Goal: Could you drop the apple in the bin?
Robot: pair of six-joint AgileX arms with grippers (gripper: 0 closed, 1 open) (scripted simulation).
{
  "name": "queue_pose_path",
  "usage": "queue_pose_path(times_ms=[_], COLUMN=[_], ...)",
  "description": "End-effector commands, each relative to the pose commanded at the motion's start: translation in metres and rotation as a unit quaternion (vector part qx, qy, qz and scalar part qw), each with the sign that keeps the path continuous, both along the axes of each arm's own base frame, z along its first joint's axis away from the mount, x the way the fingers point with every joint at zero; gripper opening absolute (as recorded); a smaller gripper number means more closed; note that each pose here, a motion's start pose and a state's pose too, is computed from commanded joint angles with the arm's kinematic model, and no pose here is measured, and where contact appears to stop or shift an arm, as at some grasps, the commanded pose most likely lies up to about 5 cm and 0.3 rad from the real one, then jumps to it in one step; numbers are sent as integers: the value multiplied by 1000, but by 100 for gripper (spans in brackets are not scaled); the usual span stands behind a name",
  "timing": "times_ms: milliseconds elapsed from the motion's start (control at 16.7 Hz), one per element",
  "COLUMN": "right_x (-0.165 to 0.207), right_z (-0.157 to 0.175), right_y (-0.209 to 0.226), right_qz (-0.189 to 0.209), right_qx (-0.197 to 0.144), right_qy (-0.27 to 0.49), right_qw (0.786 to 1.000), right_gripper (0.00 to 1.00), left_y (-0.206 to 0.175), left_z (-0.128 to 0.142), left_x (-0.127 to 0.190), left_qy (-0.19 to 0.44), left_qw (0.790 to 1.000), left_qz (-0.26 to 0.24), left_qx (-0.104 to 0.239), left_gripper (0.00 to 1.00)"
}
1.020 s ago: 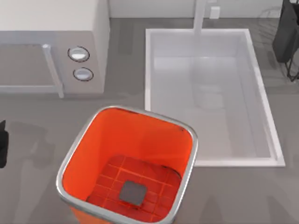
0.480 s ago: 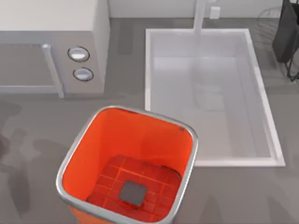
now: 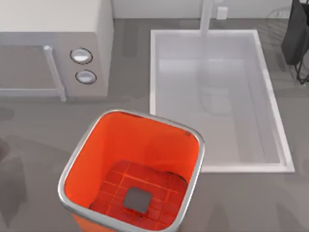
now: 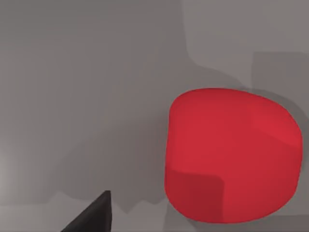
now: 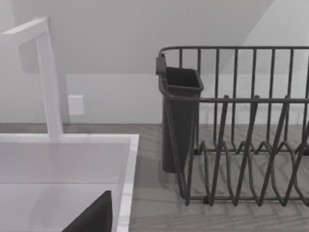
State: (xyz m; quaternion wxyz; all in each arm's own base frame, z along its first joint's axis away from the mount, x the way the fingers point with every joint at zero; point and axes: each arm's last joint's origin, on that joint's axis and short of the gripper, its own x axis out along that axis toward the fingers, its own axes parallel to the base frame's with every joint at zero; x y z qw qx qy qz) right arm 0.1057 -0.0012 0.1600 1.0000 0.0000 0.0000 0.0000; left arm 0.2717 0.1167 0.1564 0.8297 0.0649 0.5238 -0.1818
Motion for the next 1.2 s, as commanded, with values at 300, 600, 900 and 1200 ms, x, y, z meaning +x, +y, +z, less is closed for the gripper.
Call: queue_pose_path(times_ms=[300, 600, 900, 1200], right_x=[0, 0, 0, 0], right_z=[0, 0, 0, 0], right_y=[0, 0, 0, 0], right_qz=[0, 0, 0, 0], right_qx=[0, 0, 0, 0], right_qy=[0, 0, 0, 0], right_qw=[1000, 1000, 1000, 1000], right_gripper=[100, 100, 100, 100], left_y=[3, -1, -16, -16], left_z=[-21, -65, -63, -62], left_x=[6, 20, 27, 27], left_qy=[4, 1, 0, 0], left_qw=[1000, 1000, 1000, 1000], left_qz=[0, 0, 0, 0], left_qx=[-2, 0, 0, 0], left_gripper=[100, 100, 100, 92])
